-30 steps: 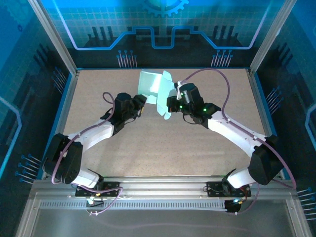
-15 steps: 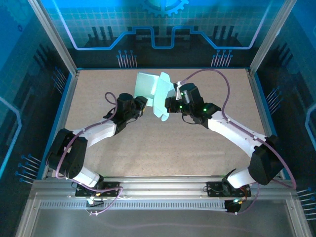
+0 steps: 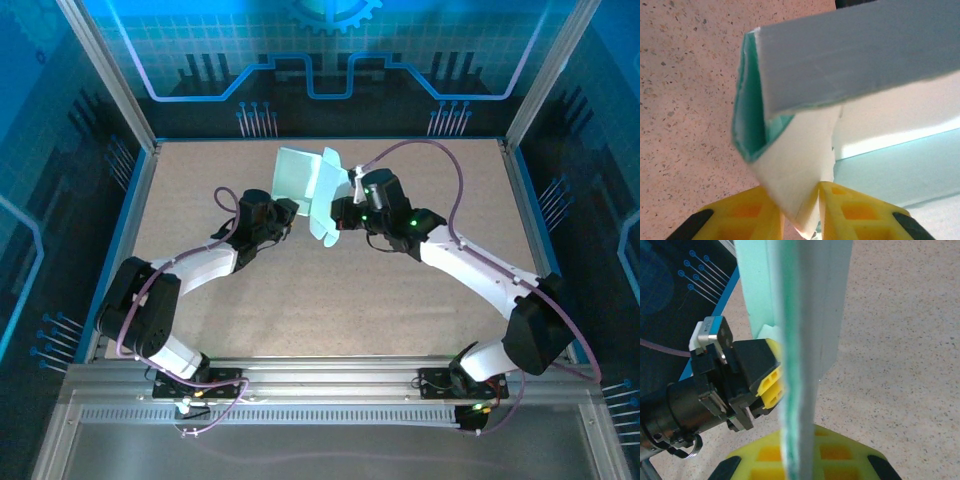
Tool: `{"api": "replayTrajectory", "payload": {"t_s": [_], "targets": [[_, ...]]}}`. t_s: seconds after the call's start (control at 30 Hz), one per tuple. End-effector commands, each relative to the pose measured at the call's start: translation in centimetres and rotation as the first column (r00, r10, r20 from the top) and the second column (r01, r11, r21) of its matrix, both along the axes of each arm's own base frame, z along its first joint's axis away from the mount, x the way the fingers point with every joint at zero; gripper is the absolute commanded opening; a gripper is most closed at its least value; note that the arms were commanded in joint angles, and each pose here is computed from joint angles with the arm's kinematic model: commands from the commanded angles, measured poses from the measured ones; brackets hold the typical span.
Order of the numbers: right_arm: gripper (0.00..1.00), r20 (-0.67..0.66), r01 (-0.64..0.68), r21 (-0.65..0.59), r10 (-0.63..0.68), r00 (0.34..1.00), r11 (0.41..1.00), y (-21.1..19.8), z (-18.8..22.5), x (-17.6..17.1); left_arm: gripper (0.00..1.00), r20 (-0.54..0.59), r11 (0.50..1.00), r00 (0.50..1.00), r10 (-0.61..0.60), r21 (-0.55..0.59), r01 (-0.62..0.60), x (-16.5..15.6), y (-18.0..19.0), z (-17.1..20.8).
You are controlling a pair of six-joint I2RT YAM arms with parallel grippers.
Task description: Fold the paper box
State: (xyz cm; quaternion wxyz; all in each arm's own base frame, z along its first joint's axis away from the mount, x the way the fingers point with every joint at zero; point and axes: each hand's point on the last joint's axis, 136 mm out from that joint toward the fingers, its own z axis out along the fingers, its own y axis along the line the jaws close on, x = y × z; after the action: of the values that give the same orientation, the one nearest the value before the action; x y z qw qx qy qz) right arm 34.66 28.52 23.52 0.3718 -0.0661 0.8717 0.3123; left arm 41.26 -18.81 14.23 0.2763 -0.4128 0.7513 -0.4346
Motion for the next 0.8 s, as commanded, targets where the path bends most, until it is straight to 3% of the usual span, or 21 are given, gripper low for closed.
{"api": "replayTrajectory", "payload": {"t_s": [0.0,0.57,0.77], "targets": [[0.00,0.066,-0.041,-0.001,0.041,0.997,0.999,0.8,2.3,-0.7,0.22,0.024,1.000,1.000,0.002,-0.026,-0.001,0.8,-0.6,1.3],[0.00,0.329,-0.182,-0.227,0.251,0.910,0.957,4.3,2.3,-3.8,0.08,0.002,1.000,1.000,-0.016,0.000,0.016,0.6,-0.6,0.6],[0.00,0.345,-0.169,-0.268,0.259,0.902,0.948,4.1,2.2,-3.7,0.02,-0.006,1.000,1.000,-0.004,-0.003,0.004,0.6,-0.3,0.4]]}}
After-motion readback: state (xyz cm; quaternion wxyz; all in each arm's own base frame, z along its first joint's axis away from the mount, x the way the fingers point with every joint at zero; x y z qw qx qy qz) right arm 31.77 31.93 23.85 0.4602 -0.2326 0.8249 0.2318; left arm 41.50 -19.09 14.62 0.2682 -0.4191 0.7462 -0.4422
